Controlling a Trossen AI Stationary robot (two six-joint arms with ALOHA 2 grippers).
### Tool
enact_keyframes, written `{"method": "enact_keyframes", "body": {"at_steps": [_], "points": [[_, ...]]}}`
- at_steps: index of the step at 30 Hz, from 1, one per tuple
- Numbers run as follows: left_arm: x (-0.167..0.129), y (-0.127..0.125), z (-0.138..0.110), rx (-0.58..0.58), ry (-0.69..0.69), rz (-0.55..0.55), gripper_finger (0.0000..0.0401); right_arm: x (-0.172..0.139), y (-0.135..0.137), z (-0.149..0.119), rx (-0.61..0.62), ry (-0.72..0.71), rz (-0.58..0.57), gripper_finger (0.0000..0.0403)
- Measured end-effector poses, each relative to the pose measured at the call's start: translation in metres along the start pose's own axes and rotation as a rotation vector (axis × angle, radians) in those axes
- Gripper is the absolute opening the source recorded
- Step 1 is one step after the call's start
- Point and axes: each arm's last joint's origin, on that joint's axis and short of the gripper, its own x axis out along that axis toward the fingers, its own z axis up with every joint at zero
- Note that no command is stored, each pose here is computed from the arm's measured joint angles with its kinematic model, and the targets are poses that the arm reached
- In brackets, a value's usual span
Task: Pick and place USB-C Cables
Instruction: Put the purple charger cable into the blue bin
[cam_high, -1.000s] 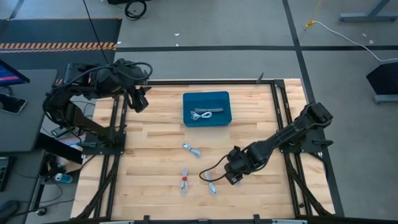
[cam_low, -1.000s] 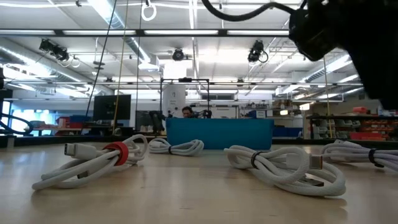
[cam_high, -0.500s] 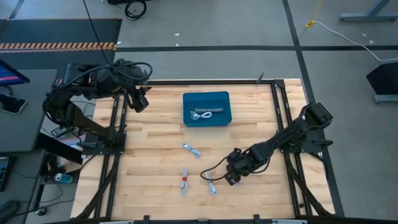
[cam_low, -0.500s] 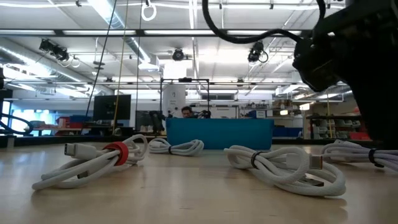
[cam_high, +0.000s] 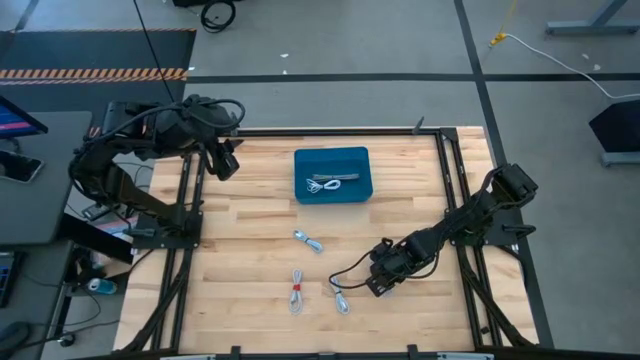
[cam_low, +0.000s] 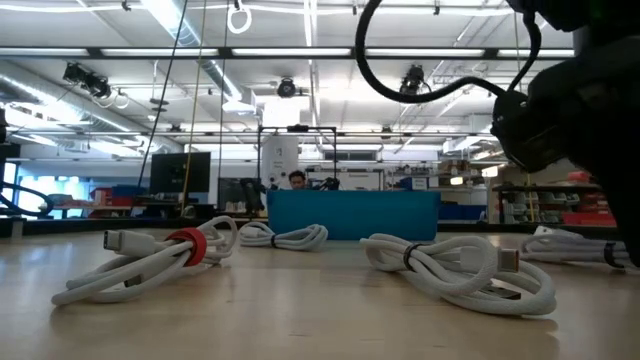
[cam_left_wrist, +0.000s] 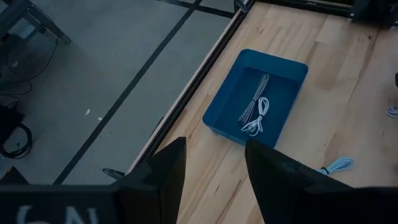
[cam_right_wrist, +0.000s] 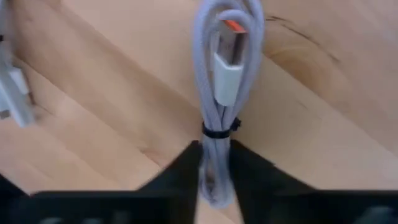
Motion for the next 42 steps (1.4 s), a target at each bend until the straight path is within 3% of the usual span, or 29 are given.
{"method": "enact_keyframes", "body": {"at_steps": [2, 7, 11, 14, 20, 25, 30, 36, 42], "points": [[0.0, 0.0, 0.0, -0.003, 0.0, 0.0, 0.0172, 0.0, 0.002, 0.0, -0.019, 0.003, 0.014, 0.0021], [0.0, 0.0, 0.0, -0.008, -0.004, -0.001, 0.0172, -0.005, 0.003, -0.001, -0.038, -0.004, 0.032, 0.0018], [0.003, -0.003, 0.005, -0.019, -0.028, -0.006, 0.0172, -0.03, 0.013, 0.003, -0.065, -0.091, 0.112, 0.0018], [0.008, -0.008, 0.013, -0.016, -0.071, -0.032, 0.0172, -0.056, 0.018, 0.013, -0.071, -0.231, 0.156, 0.0018], [0.015, -0.026, 0.039, 0.059, -0.242, -0.207, 0.0172, -0.129, 0.023, 0.029, -0.165, -0.565, 0.273, 0.0018], [0.024, -0.023, 0.045, 0.029, -0.251, -0.207, 0.0172, -0.194, 0.018, 0.032, -0.283, -0.855, 0.307, 0.0017], [0.039, -0.038, 0.058, 0.023, -0.281, -0.412, 0.0172, -0.238, 0.011, 0.036, -0.391, -1.027, 0.284, 0.0017], [0.065, -0.069, 0.073, 0.06, -0.296, -0.72, 0.0172, -0.257, 0.011, 0.04, -0.511, -1.089, 0.235, 0.0017], [0.099, -0.094, 0.084, 0.058, -0.277, -0.809, 0.0172, -0.263, 0.017, 0.041, -0.592, -1.124, 0.252, 0.0017]]}}
